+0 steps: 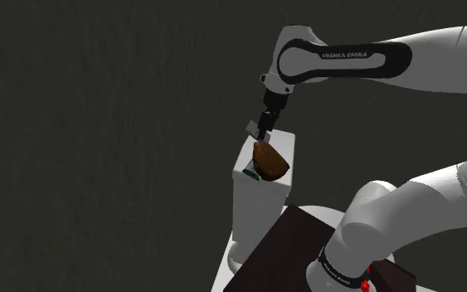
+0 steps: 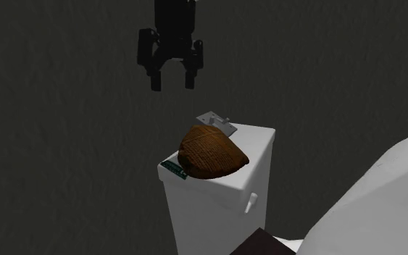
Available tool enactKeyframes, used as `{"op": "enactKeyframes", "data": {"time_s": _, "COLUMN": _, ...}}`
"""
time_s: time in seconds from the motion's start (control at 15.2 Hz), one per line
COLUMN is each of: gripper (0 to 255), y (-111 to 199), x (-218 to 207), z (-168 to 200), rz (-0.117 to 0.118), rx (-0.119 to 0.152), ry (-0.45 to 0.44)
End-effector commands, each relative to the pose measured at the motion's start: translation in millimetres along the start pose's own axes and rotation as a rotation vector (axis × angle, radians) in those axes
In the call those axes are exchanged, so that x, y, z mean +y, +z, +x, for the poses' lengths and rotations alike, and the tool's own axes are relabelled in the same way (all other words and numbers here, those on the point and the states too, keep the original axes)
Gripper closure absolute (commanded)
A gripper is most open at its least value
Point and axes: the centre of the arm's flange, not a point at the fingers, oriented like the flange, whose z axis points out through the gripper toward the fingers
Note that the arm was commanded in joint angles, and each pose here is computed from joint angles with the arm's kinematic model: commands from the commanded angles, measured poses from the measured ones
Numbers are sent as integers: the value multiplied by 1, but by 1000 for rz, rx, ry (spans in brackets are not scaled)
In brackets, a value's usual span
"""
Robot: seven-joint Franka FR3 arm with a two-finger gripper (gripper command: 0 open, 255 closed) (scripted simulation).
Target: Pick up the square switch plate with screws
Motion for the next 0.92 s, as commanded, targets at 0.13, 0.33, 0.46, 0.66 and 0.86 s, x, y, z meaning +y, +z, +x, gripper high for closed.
{"op": "enactKeyframes", "data": {"time_s": 0.13, "gripper": 0, "y": 15, "x": 47, "z": 15, "rz": -3, "rx": 0, "ry": -22}}
{"op": "enactKeyframes", "data": {"time_s": 0.33, "gripper": 0, "y": 27, "x": 83, "z": 27, "rz": -5, "rx": 0, "ry": -38}}
{"op": "enactKeyframes", "data": {"time_s": 0.46, "gripper": 0, "y": 34, "x": 107, "z": 35, "rz": -7, "rx": 0, "ry": -48}}
{"op": "enactKeyframes", "data": {"time_s": 0.66, "gripper": 0, "y": 46, "x": 142, "z": 48, "rz": -8, "rx": 0, "ry": -63}}
{"op": "enactKeyframes", "data": {"time_s": 0.86, "gripper": 0, "y": 58, "x": 177, "z": 62, "rz": -10, "rx": 0, "ry": -79}}
